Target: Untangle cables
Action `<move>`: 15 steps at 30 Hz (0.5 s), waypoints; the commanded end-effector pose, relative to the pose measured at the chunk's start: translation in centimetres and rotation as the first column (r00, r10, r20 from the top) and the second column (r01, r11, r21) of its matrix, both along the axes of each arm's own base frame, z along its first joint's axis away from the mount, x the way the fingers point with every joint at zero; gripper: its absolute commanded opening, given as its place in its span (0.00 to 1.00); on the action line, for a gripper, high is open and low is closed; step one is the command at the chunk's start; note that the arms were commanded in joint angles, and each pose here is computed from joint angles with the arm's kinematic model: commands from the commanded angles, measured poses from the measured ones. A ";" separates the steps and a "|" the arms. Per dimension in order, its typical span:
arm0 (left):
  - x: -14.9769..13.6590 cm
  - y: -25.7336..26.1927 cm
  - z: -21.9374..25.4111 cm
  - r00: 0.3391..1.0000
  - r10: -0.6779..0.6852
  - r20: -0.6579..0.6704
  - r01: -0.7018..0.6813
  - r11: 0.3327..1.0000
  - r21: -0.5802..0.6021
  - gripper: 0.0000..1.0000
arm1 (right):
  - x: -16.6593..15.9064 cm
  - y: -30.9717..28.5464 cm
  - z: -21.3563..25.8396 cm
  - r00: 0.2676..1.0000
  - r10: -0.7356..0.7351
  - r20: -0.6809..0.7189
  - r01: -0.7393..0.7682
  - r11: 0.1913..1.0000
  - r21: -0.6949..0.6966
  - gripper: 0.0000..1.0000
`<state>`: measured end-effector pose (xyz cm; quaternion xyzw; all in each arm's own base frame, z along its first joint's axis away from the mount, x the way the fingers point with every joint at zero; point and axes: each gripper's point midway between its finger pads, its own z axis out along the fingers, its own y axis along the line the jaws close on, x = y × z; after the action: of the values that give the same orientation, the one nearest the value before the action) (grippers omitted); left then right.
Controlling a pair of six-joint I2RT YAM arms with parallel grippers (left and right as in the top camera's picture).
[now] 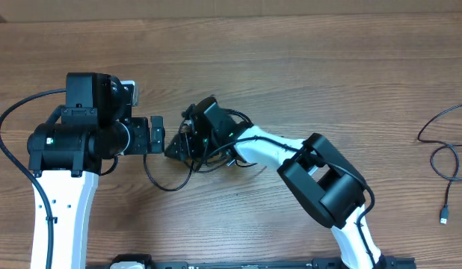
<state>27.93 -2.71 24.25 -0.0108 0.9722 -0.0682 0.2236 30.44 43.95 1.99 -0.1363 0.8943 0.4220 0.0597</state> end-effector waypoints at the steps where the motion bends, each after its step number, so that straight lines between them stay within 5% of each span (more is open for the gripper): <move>1: 0.0 0.0 0.5 1.000 0.002 0.017 -0.002 1.000 -0.006 1.00 | -0.1 -0.5 -2.2 1.000 -0.021 -0.012 0.020 0.998 -0.053 0.04; 10: 0.0 0.0 0.5 1.000 0.002 0.017 -0.002 1.000 -0.006 1.00 | 4.1 -3.6 3.2 0.992 -0.110 0.055 0.111 0.994 -0.013 0.04; 12: 0.0 0.0 0.5 1.000 0.002 0.017 -0.002 1.000 -0.006 1.00 | 4.8 -4.4 4.3 0.990 -0.104 0.092 0.105 0.994 -0.006 0.31; 15: 0.0 0.0 0.5 1.000 0.002 0.017 -0.002 1.000 -0.006 1.00 | 5.7 -6.0 5.0 0.988 -0.118 0.099 0.120 0.993 -0.018 0.36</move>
<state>27.93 -2.71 24.25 -0.0108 0.9722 -0.0682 0.2236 35.57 38.45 4.78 -0.0860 0.9090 0.3950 0.1018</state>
